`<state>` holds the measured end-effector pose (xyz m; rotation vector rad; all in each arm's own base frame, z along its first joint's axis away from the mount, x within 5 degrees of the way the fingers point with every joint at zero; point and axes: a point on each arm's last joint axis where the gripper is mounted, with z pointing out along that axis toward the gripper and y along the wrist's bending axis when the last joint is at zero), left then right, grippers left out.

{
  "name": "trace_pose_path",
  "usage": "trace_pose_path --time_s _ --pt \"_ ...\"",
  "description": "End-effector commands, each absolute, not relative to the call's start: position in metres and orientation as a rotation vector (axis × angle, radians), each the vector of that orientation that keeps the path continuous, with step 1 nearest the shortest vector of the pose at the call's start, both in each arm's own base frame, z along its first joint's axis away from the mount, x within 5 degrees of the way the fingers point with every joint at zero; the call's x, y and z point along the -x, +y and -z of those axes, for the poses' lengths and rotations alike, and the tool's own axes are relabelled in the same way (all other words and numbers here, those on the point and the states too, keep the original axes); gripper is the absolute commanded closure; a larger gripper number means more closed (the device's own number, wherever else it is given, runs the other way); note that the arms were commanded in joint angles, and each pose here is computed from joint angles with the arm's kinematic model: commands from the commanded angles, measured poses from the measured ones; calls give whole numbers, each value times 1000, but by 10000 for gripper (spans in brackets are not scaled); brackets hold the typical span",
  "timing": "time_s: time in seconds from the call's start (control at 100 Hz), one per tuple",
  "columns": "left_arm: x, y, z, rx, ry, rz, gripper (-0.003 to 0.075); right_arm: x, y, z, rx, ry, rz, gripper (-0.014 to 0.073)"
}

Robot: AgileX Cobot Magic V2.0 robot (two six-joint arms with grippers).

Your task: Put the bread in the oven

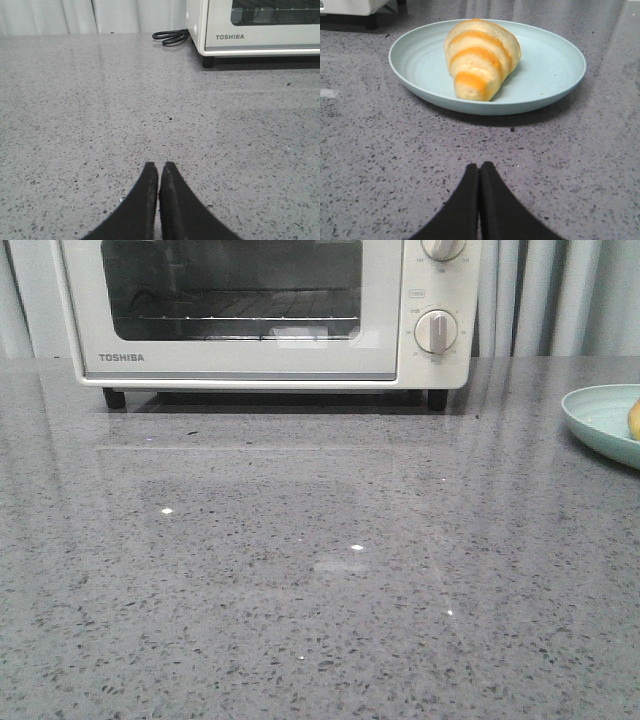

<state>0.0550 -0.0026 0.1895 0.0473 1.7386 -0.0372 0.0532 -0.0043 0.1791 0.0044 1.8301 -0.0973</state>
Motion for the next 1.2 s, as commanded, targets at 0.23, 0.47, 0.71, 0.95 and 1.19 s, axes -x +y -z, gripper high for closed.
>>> trace_pose_path --time_s 0.23,0.47,0.71,0.95,1.19 --pt "-55 -3 -191 -46 1648 55 741 -53 -5 -173 -1 1818 106 662" --pt "-55 -3 -191 -41 1647 62 742 -53 -5 -173 -1 1818 106 662" --pt "-55 -4 -202 -6 1537 106 741 -54 -4 -181 -5 1737 98 662" --pt "-55 -4 -207 119 1478 243 741 -53 -3 -216 -30 1342 68 662" --pt "-52 -1 -222 137 1307 236 742 -43 -3 -242 -25 1035 74 662"
